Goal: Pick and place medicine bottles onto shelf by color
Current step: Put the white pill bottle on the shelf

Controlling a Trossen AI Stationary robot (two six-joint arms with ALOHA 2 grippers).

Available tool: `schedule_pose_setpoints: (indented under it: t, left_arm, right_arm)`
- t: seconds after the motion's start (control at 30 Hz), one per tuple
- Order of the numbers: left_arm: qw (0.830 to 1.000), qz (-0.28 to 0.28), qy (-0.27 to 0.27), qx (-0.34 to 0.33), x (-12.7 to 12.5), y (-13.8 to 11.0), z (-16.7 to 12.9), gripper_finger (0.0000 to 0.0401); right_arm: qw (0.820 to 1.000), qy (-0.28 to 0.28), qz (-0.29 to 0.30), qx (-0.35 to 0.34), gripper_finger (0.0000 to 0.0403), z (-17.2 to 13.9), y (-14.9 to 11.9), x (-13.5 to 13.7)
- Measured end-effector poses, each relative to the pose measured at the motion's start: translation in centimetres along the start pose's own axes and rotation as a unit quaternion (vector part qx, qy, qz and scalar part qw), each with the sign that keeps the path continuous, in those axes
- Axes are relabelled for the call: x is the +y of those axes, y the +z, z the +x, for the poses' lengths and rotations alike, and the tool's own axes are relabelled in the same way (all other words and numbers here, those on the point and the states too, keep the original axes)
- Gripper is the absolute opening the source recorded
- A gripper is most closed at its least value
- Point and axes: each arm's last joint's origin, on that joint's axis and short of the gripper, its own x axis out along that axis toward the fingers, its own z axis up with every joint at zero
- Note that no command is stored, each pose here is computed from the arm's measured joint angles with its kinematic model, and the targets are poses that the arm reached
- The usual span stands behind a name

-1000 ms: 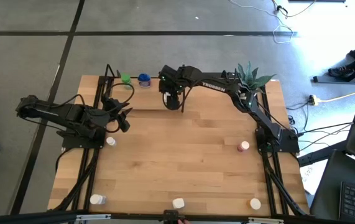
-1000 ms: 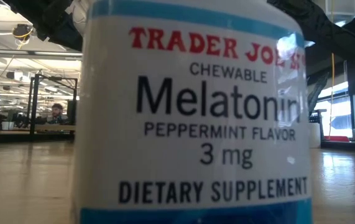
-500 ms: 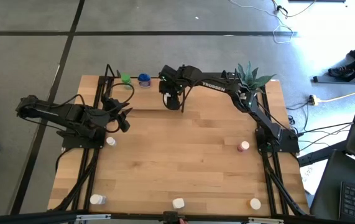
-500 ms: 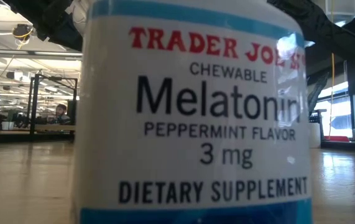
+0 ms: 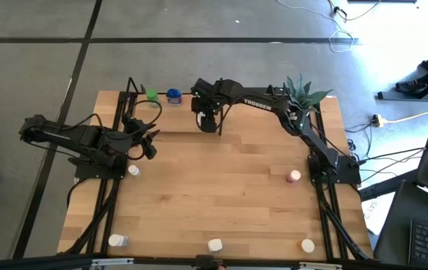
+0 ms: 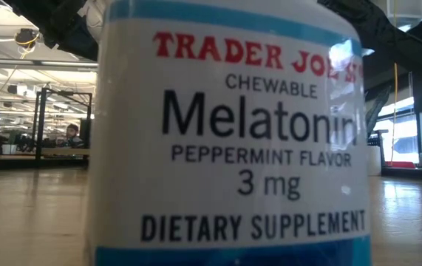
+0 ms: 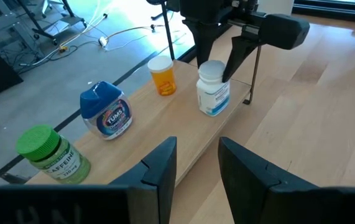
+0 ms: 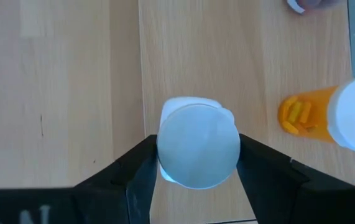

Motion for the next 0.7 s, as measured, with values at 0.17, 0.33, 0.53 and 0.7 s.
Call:
schedule_pose_setpoints:
  t: [0.17, 0.33, 0.53, 0.7]
  left_arm:
    - [1.000, 0.000, 0.000, 0.000, 0.00, 0.00, 0.00, 0.0112]
    - [1.000, 0.000, 0.000, 0.000, 0.00, 0.00, 0.00, 0.0112]
    - [1.000, 0.000, 0.000, 0.000, 0.00, 0.00, 0.01, 0.0112]
    - [1.000, 0.000, 0.000, 0.000, 0.00, 0.00, 0.00, 0.0112]
  right_arm:
    - [1.000, -0.006, 0.000, -0.015, 0.0210, -0.01, 0.26, -0.20]
    - [1.000, -0.008, 0.003, -0.016, 0.0210, -0.06, 0.17, -0.58]
    - [1.000, -0.008, 0.003, -0.015, 0.0210, -0.06, 0.12, -0.64]
    - [1.000, -0.009, 0.006, -0.015, 0.0210, -0.09, 0.01, -0.95]
